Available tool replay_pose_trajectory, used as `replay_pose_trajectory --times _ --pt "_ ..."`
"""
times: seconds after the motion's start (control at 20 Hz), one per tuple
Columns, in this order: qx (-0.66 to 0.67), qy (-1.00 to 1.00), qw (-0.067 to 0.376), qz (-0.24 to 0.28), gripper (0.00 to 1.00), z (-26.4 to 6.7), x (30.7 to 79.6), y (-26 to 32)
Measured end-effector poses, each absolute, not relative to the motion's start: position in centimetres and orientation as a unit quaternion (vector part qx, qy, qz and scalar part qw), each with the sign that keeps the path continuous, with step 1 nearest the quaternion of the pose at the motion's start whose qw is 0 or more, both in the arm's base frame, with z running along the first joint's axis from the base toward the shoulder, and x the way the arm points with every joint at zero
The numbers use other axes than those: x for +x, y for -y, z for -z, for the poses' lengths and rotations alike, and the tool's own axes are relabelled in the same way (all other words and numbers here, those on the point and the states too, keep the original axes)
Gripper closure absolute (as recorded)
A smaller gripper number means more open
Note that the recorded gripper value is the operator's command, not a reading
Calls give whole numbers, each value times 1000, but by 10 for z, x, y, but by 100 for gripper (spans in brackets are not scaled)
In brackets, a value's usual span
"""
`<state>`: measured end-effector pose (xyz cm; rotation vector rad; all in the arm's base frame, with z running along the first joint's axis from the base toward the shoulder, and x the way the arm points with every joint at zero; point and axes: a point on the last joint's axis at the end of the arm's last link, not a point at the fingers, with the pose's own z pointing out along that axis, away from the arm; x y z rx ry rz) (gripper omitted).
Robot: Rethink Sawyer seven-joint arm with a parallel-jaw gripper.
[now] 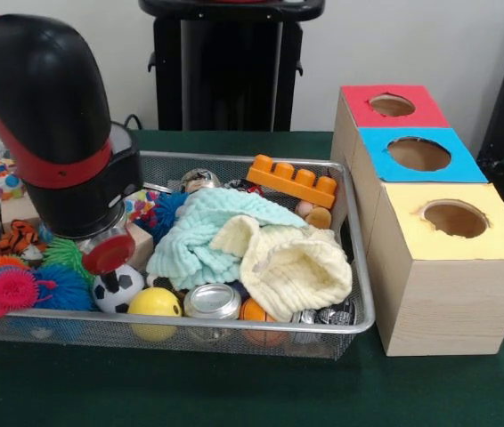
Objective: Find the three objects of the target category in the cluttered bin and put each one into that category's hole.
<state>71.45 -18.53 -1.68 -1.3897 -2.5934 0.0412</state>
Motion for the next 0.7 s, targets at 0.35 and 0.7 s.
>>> replay_pose_trajectory --times 0.35,0.7 --pt "-478 876 73 9 100 20 727 188" --pt "-477 877 47 17 100 25 733 183"
